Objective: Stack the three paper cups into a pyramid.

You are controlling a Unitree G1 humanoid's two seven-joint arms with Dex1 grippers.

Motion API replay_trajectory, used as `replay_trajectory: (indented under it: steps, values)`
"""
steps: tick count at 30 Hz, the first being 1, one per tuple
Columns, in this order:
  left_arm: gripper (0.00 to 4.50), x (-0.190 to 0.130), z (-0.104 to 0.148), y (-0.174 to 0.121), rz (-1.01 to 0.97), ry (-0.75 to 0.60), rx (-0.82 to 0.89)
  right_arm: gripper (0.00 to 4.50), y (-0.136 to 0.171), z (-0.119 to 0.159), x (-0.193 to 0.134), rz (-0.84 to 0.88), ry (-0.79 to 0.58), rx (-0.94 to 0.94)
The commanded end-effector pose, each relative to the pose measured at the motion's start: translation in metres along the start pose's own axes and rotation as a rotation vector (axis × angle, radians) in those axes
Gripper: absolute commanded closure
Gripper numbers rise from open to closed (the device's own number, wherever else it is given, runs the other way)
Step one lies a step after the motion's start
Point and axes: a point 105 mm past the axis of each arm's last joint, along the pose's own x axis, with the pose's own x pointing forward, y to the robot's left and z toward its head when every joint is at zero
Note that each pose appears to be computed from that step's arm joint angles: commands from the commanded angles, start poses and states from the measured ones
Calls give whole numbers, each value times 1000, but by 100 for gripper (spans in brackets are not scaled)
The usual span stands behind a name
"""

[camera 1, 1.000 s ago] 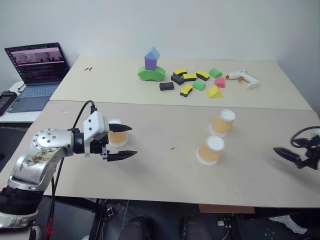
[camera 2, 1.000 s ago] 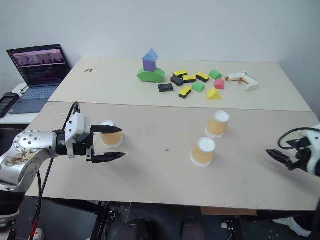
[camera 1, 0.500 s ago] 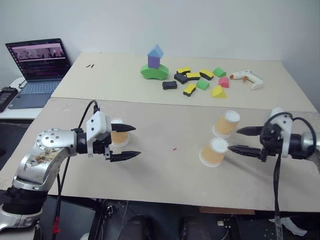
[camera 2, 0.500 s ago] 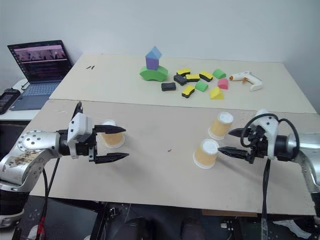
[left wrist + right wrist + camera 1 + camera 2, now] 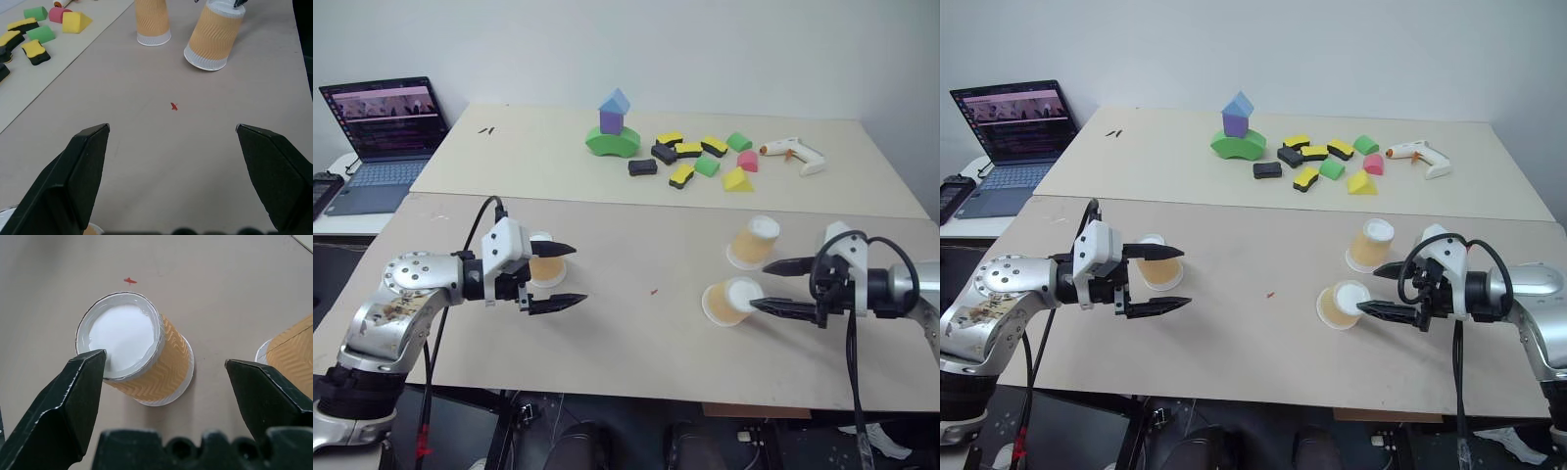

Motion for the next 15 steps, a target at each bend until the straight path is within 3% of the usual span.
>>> replay_trajectory:
  steps: [1, 8, 15]
  values:
    - [9, -3, 10, 1, 12, -12, 44, 0, -7, 10, 1, -43, -8, -43]
    - [9, 1, 9, -3, -10, -9, 29, 0, -7, 38, 4, -59, -95, -60]
    - [9, 0, 8, -1, -8, 0, 23, 0, 5, 69, -18, -7, -166, -64]
